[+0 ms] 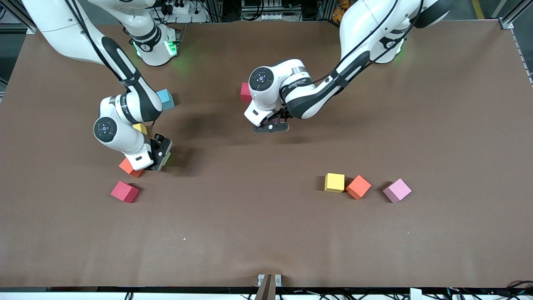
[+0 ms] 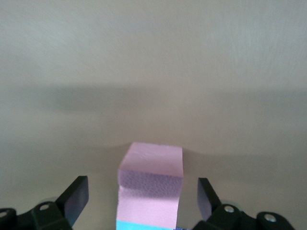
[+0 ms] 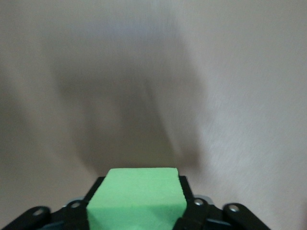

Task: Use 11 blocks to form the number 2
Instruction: 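Grasp the green cube with the right gripper while the left gripper carries pink, then carry green to center with the right gripper while the left gripper reaches orange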

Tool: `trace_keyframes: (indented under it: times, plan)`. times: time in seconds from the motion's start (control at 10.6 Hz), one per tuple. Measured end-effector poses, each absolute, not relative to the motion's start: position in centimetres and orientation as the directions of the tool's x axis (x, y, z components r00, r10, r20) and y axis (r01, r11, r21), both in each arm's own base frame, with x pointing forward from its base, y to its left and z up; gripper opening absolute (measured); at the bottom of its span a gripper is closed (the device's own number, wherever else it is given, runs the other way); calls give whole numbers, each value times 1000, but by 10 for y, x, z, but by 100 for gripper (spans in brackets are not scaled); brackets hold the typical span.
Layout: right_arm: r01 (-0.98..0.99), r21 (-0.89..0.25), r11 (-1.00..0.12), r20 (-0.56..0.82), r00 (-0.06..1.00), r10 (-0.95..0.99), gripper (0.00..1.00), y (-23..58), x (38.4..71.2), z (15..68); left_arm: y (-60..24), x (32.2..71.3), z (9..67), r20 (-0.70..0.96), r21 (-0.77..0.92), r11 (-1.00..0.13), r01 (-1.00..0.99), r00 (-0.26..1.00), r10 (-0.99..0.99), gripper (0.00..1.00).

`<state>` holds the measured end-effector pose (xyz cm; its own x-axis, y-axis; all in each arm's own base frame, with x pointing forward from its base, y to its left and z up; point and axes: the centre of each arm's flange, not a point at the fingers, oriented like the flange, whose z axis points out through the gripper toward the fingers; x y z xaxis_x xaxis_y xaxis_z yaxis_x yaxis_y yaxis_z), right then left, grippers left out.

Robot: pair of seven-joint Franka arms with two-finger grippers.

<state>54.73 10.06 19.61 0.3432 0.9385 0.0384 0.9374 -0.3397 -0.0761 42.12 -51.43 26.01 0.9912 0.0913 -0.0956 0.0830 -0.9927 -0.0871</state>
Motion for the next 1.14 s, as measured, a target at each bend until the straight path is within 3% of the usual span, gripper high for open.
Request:
trace_keyframes:
  times: [0.38, 0.57, 1.14]
  plan:
    - [970, -30, -241, 77, 243, 967, 59, 204, 549, 236, -417, 517, 306, -88, -79, -943, 322, 940, 329, 100]
    - [984, -9, -176, 92, 176, 980, 59, 254, 539, 247, -380, 545, 319, -86, -115, -915, 386, 914, 396, 100]
    - [994, -14, -109, 108, 110, 988, 59, 383, 462, 247, -273, 598, 362, -69, -164, -887, 431, 892, 446, 100]
